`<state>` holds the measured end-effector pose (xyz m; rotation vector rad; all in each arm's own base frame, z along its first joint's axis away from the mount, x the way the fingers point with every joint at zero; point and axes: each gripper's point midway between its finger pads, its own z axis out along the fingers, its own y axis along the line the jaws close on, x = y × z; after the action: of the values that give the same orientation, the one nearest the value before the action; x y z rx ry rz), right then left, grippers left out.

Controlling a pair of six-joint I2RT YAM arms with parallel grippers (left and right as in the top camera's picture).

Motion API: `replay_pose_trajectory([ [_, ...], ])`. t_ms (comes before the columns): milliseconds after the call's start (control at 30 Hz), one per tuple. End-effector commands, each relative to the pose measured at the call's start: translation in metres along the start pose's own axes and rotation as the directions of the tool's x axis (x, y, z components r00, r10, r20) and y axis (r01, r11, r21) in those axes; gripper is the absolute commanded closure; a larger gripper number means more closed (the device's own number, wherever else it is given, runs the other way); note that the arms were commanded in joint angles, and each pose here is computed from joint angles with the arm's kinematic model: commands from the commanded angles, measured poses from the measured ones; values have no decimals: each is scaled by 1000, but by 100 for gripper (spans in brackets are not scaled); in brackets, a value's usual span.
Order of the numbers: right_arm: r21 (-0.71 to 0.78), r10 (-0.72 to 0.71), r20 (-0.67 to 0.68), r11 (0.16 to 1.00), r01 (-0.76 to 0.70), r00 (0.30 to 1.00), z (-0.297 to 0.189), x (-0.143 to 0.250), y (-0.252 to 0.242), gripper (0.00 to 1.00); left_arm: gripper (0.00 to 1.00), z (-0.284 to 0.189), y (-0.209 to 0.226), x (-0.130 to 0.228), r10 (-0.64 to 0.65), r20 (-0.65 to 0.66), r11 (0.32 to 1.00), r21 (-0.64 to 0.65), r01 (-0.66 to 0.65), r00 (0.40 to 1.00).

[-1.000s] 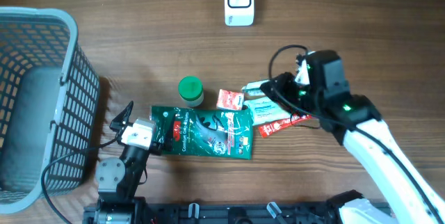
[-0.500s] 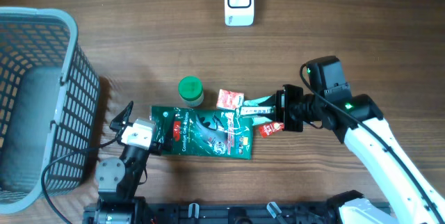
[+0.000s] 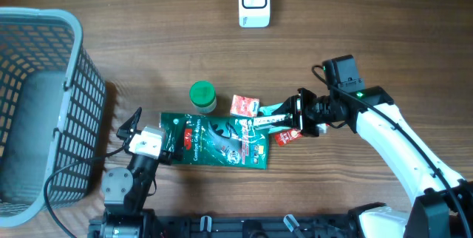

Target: Scan the item barcode

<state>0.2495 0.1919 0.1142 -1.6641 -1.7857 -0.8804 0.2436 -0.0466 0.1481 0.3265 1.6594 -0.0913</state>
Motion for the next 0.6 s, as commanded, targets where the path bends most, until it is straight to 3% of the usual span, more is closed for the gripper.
replay_pose_trajectory([
  [0, -30, -456, 84, 888, 460, 886, -2, -8, 17, 84, 0, 0, -4, 1, -7, -2, 1000, 21, 7, 1000],
  [100, -22, -813, 187, 557, 830, 551, -5, -9, 42, 87, 0, 0, -4, 1, -7, -2, 1000, 21, 7, 1000],
  [233, -4, -939, 231, 262, 965, 256, -8, -1, 57, 87, 0, 0, -4, 1, -6, -1, 1000, 21, 6, 1000],
  [300, 10, -959, 245, 148, 989, 141, -9, 2, 62, 87, 0, 0, -4, 1, -6, -1, 1000, 21, 6, 1000],
  [367, -7, -971, 238, -6, 1000, -5, -9, 12, 63, 87, 0, 0, -4, 1, -6, -1, 1000, 21, 6, 1000],
  [400, -48, -970, 217, -122, 991, -109, -9, 24, 59, 88, 0, 0, -4, 1, -6, -1, 1000, 21, 6, 1000],
  [500, -193, -781, 219, -622, 759, -584, -11, 59, 31, 78, 0, 0, -4, 1, -7, -2, 1000, 21, 7, 1000],
  [567, -135, -605, 270, -794, 593, -749, -12, 62, 33, 82, 0, 0, -4, 1, -6, -1, 1000, 21, 6, 1000],
])
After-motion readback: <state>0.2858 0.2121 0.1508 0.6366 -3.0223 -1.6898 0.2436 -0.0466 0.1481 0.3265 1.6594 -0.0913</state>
